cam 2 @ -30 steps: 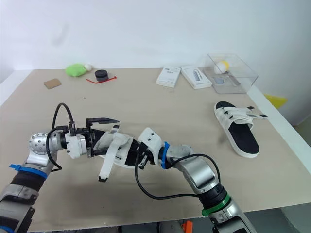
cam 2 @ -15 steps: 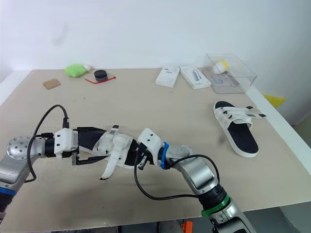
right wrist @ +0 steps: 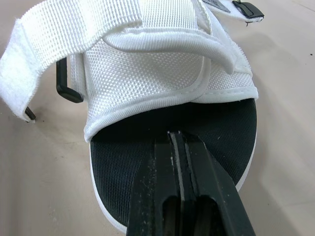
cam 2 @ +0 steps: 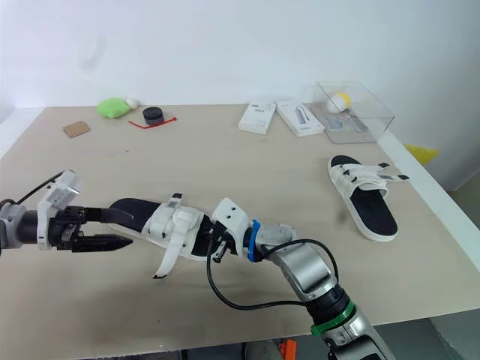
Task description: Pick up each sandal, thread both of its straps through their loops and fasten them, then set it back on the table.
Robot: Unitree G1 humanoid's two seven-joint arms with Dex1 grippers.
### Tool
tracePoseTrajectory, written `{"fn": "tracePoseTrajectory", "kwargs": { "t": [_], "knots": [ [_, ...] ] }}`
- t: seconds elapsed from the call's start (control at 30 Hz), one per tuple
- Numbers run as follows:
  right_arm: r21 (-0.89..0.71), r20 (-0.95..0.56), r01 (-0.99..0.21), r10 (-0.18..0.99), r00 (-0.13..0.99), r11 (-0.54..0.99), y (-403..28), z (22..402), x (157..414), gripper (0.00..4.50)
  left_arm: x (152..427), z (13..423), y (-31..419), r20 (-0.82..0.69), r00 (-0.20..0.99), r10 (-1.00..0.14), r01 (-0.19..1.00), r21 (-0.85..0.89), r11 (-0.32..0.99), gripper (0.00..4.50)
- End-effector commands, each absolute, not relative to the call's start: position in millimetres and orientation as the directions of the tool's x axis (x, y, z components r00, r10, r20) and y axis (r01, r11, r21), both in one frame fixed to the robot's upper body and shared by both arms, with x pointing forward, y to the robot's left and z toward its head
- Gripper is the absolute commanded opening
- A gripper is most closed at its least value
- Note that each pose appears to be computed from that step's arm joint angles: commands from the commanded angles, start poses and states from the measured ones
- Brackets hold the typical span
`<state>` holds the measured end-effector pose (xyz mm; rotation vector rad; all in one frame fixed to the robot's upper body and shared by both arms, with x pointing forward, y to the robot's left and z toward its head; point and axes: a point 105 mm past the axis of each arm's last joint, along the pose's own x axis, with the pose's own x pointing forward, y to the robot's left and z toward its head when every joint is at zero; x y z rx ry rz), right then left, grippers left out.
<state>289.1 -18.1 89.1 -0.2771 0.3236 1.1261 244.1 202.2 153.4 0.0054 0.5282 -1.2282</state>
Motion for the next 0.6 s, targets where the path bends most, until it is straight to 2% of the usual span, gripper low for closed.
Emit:
{"fn": "tracePoseTrajectory", "kwargs": {
  "t": [0.03, 0.17, 0.33, 0.43, 0.6],
  "knots": [
    [-0.035, -0.444, -0.903, 0.803, 0.398, 0.428, -25, 75, 290, 0.00, 230, 130, 182, -0.443, 0.147, -0.884, 0.914, -0.281, 0.292, 4.42],
    [-0.034, -0.440, -0.901, 0.803, 0.402, 0.433, -24, 76, 290, 0.00, 224, 104, 161, -0.455, 0.120, -0.882, 0.926, -0.268, 0.264, 4.42],
    [-0.033, -0.439, -0.894, 0.798, 0.414, 0.446, -25, 75, 289, 0.00, 239, 90, 147, -0.458, 0.185, -0.870, 0.935, -0.190, 0.299, 4.42],
    [-0.033, -0.437, -0.893, 0.796, 0.418, 0.450, -26, 76, 289, 0.00, 244, 89, 145, -0.456, 0.195, -0.868, 0.939, -0.168, 0.299, 3.55],
    [-0.039, -0.435, -0.888, 0.793, 0.427, 0.457, -27, 77, 293, 0.00, 249, 101, 144, -0.419, 0.188, -0.888, 0.934, -0.205, 0.294, 1.05]
  ]
}}
